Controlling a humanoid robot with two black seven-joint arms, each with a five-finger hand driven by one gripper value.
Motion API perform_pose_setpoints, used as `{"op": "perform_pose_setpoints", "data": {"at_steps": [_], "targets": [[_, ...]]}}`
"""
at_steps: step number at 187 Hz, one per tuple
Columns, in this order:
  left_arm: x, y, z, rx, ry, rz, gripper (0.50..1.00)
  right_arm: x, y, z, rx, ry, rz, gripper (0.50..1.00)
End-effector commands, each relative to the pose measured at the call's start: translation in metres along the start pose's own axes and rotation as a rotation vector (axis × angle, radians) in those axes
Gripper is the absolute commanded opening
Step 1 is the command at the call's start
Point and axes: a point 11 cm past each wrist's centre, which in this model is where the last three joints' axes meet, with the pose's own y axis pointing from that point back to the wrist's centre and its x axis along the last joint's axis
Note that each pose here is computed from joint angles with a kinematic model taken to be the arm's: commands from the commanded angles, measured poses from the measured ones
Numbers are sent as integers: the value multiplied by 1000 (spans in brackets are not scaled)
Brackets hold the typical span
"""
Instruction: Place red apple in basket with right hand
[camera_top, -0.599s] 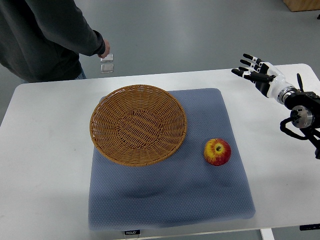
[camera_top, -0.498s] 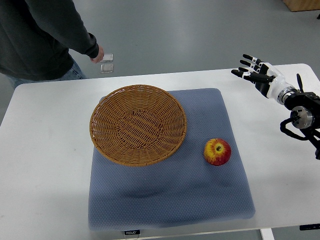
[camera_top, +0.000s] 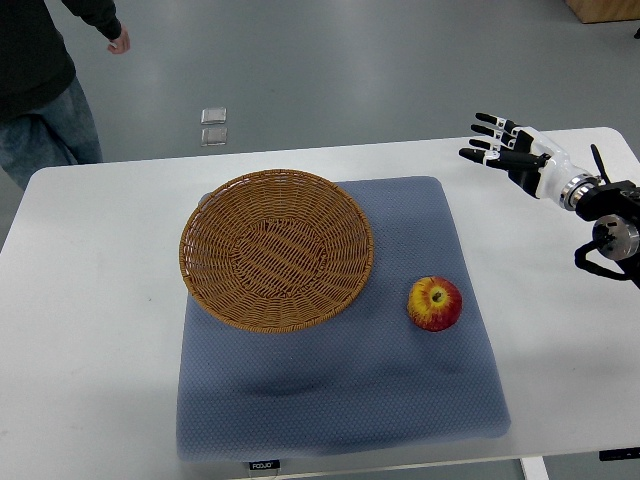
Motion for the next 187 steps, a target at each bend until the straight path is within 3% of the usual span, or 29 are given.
{"op": "perform_pose_setpoints", "data": {"at_steps": [1,70,187], "targets": [[0,0,0,0,0,0,1000,4,5,-4,-2,61,-36,913],[0,0,1,0,0,0,1000,7,16,-21,1,190,-155,913],[0,0,0,2,0,0,1000,-33,63,-93,42,684,-490,913]]}}
